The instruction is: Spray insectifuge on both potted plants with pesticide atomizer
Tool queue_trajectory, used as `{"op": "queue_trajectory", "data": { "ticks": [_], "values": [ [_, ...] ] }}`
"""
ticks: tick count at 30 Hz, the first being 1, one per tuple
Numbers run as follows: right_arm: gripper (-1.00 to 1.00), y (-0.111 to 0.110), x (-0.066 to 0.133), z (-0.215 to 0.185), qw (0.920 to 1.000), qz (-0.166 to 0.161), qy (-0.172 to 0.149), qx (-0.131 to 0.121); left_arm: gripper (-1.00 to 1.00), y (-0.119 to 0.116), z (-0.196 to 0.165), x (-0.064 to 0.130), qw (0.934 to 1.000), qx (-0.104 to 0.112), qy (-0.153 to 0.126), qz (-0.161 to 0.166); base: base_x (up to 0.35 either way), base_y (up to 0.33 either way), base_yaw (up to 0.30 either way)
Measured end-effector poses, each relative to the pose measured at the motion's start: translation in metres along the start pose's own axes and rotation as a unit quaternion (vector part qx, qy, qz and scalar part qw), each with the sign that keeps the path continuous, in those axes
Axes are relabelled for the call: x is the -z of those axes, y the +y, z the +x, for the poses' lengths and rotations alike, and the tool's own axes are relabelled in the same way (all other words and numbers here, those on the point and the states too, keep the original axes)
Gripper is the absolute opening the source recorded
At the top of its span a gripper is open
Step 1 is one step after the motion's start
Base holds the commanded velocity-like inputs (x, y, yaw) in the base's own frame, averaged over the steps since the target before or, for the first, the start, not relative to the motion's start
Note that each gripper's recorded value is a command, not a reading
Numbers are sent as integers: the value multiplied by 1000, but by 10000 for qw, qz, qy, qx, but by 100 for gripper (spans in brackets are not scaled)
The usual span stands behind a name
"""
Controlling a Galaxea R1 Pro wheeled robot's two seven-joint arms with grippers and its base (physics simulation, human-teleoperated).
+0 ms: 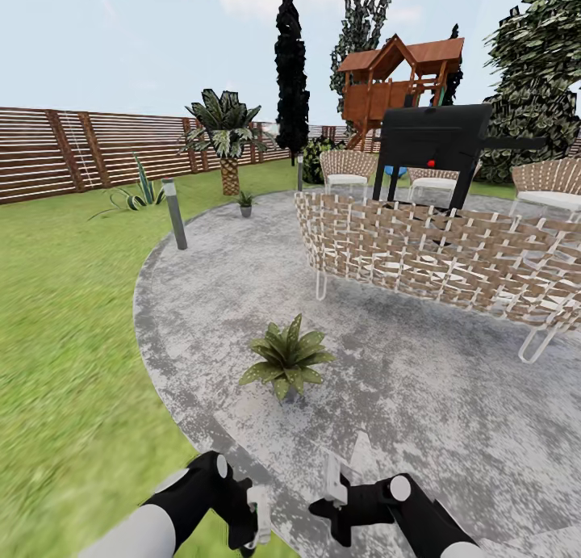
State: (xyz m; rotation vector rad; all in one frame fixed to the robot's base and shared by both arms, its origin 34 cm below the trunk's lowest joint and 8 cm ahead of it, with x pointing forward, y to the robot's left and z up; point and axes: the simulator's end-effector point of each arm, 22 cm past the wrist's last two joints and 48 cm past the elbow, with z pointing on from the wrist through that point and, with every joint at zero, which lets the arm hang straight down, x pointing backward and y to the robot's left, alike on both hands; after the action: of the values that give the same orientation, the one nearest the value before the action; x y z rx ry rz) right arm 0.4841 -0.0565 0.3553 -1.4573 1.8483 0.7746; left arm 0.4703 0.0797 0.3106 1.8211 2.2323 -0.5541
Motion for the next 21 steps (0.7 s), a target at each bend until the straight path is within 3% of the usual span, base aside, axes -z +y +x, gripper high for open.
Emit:
{"op": "queue_trajectory", "data": {
  "ticks": [4,14,19,21],
  "values": [
    [-100,-1,-1,-3,10000,8,-18,19,-100,-14,-30,-9,9997,-102,-189,123,0,0,0],
    [-100,6,-17,-29,9997,-50,-232,76,-100,-20,-33,-13,9996,-95,-213,168,0,0,0],
    [-100,4,-16,-31,9997,-32,-241,98,-100,-23,-47,-12,9979,-367,-501,208,0,0,0],
    [-100,4,-16,-31,9997,-32,-241,98,-100,-23,-50,-12,9976,-335,-565,212,0,0,0]
  ]
}}
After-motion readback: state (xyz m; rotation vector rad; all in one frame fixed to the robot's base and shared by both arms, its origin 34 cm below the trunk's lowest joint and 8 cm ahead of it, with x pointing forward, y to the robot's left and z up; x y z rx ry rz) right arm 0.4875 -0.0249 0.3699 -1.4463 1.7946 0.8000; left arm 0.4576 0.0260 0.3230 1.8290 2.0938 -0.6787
